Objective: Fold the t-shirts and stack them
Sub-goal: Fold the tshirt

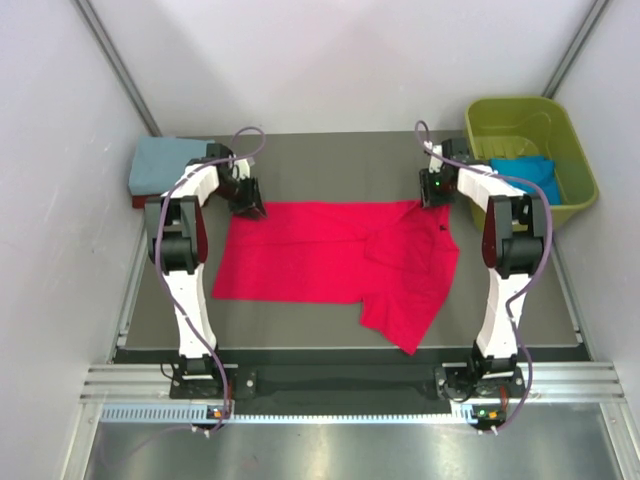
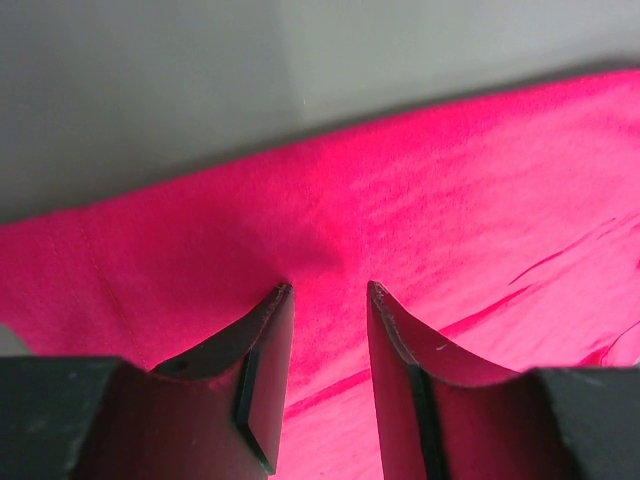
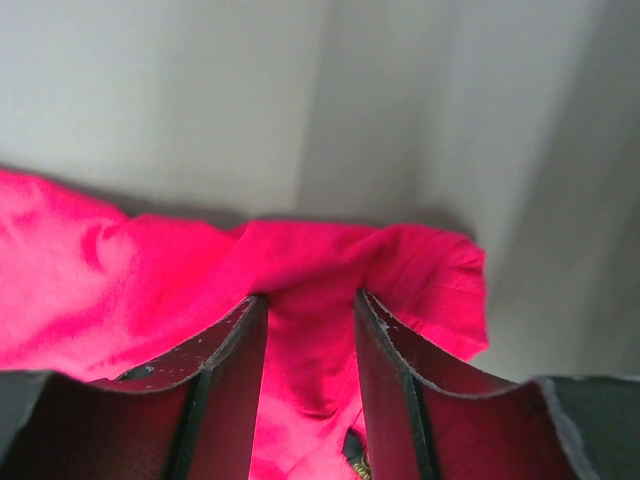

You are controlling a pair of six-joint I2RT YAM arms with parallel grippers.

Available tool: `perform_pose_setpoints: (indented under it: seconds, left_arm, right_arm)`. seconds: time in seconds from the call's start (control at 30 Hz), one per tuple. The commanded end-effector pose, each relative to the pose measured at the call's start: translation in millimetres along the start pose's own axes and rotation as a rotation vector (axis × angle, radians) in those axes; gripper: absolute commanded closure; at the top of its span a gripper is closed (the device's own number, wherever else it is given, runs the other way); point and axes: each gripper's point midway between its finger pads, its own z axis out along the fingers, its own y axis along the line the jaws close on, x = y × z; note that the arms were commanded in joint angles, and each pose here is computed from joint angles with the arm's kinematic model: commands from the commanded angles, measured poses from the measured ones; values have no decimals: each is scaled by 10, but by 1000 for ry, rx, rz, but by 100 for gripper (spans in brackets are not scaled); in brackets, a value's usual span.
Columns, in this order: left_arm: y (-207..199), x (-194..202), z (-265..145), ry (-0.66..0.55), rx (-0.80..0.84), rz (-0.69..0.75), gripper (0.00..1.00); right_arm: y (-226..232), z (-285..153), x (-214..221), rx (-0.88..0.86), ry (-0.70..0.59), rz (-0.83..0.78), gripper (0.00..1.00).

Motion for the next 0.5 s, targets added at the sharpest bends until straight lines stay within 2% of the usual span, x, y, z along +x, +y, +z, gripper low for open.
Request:
perform_pose_setpoints:
  seconds: [0.0,0.23,0.37,0.47]
  left_arm:
    - [196,-57,140,-5,-60,-3,59]
    - [305,-196,231,-27,-102,-16,58]
    - [416,-301,280,-43,-150,-13,58]
    - [468,-394,331,-60,-166,-11,57]
  right_arm:
    - [-239,-19,-258,63,-60,45,59]
    - [-466,177,-537,75,-90,66,59]
    - [-461,219,-778,56,-139,69,58]
    - [-458,302,-794,50,-139,77,58]
